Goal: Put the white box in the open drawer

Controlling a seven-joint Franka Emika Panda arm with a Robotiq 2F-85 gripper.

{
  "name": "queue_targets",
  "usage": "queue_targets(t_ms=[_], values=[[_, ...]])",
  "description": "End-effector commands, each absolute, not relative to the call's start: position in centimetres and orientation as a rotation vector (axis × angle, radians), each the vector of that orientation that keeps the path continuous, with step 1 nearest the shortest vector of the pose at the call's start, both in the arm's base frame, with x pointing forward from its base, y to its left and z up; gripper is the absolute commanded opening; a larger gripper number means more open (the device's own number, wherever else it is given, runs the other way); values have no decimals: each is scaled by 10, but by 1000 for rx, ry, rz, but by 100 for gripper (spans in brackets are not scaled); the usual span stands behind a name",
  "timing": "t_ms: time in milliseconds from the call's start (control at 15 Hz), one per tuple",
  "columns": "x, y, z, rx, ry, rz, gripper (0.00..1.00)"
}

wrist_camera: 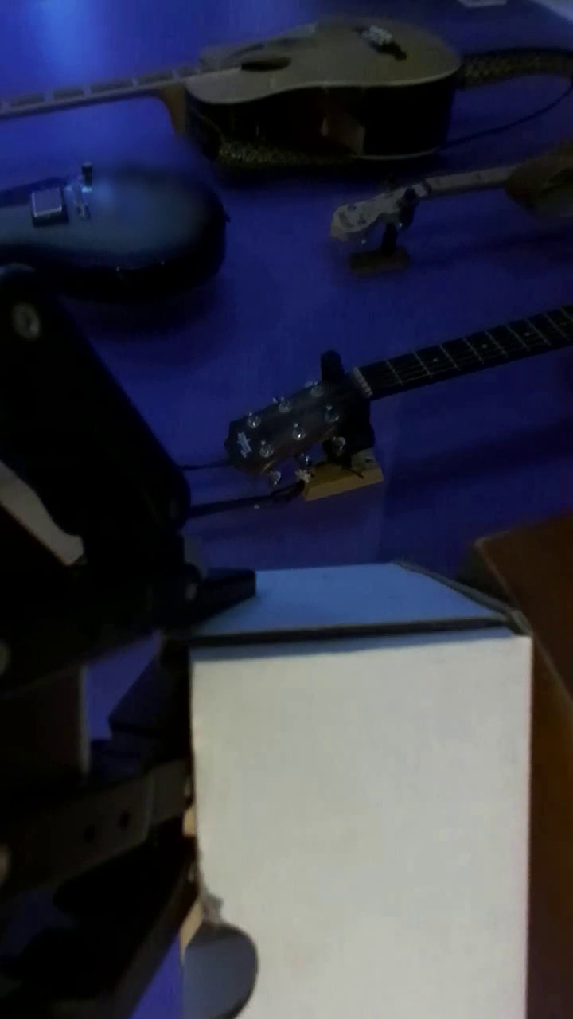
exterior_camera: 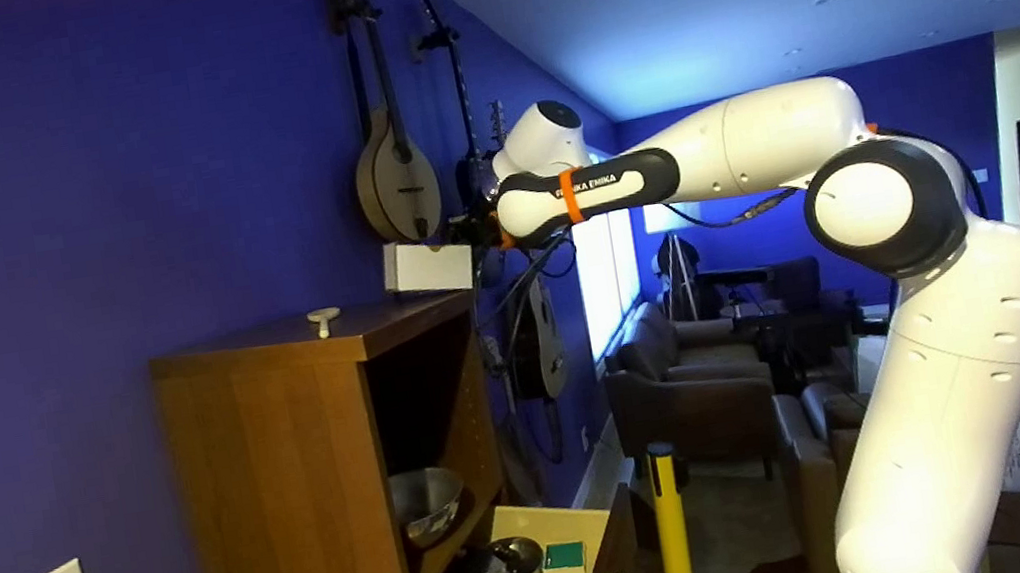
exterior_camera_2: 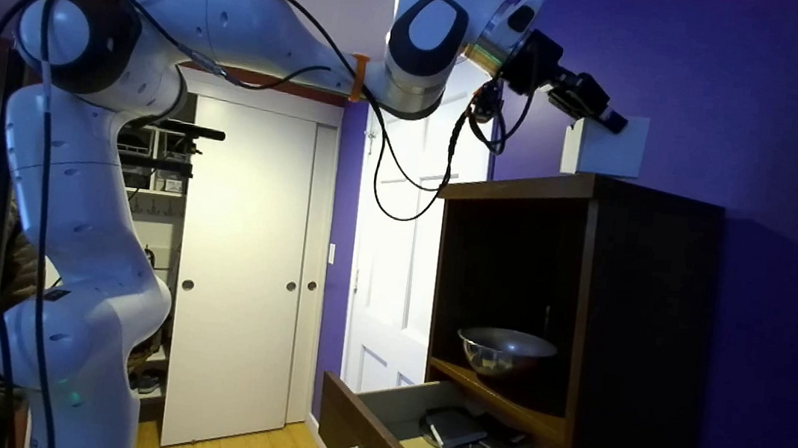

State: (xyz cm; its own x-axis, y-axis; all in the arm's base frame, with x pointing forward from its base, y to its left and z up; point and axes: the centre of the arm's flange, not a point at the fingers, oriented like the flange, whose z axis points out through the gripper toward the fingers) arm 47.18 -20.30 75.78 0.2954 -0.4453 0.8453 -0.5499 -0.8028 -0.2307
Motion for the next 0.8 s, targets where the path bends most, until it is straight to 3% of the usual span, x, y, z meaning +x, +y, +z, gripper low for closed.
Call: queue_targets(t_ms=[0, 533, 733], values=[[444, -231, 757, 2439, -1203, 1516, 4], [347, -307, 738, 2190, -1691, 1284, 4], [322, -306, 711, 2340, -1628, 989, 4]])
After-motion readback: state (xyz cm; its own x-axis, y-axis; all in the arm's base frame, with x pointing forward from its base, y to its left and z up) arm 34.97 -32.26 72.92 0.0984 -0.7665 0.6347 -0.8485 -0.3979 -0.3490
